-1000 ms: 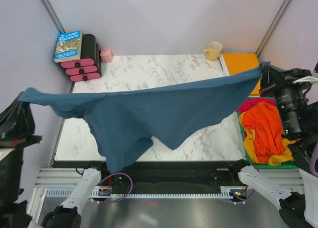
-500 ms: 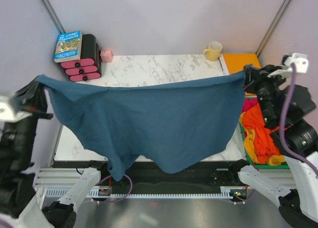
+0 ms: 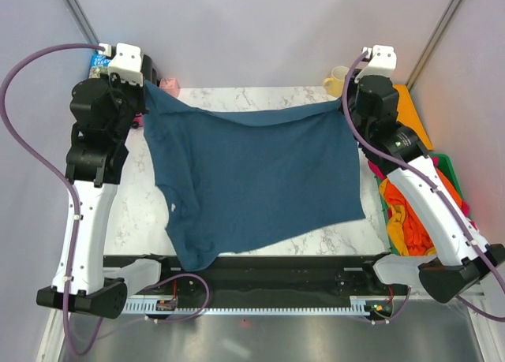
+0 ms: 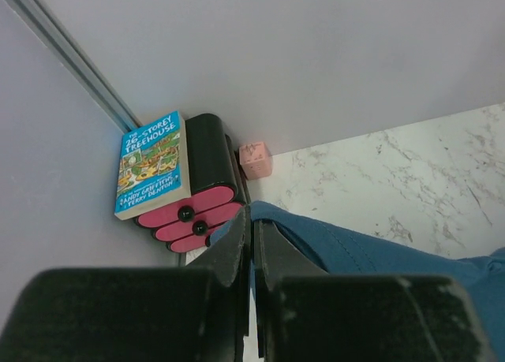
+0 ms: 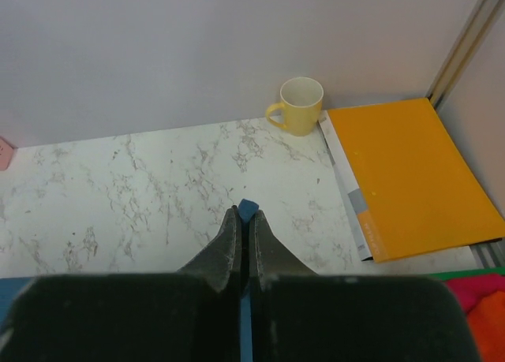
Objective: Fold and stack the t-shirts
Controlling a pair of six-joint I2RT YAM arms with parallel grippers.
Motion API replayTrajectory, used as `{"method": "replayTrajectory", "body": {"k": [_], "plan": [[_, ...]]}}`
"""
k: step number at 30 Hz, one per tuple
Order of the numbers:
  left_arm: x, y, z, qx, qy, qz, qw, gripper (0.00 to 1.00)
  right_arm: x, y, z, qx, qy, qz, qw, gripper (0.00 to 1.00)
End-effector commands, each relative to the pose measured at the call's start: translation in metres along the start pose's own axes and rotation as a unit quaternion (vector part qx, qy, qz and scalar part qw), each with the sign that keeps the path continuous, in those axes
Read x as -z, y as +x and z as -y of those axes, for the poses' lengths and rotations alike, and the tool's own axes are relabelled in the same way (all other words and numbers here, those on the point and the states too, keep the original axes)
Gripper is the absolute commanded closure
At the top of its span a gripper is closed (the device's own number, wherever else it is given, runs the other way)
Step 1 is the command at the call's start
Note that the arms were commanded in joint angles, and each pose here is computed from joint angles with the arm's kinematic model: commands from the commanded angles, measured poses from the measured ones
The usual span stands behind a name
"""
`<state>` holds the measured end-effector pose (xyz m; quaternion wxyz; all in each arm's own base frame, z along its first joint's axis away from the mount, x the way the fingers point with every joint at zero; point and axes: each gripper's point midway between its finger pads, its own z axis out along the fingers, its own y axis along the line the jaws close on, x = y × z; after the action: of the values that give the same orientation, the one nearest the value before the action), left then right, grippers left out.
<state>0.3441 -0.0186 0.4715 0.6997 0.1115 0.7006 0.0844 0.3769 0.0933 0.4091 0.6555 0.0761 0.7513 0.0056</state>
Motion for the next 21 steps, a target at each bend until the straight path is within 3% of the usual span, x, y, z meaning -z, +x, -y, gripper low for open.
{"method": "replayTrajectory", "body": {"k": [1, 8, 21], "plan": [[0.037, -0.094, -0.032, 0.03, -0.036, 0.14, 0.989, 0.98, 0.034, -0.086, 0.004, -0.052, -0.024, 0.111, 0.992, 1.0], [0.098, -0.126, -0.041, 0.049, -0.033, 0.179, 0.982, 0.98, 0.078, -0.105, 0.023, -0.071, -0.038, 0.142, 0.987, 1.0], [0.268, -0.148, -0.05, 0.065, -0.022, 0.252, 0.965, 0.98, 0.184, -0.139, 0.064, -0.106, -0.097, 0.186, 0.972, 1.0]]}}
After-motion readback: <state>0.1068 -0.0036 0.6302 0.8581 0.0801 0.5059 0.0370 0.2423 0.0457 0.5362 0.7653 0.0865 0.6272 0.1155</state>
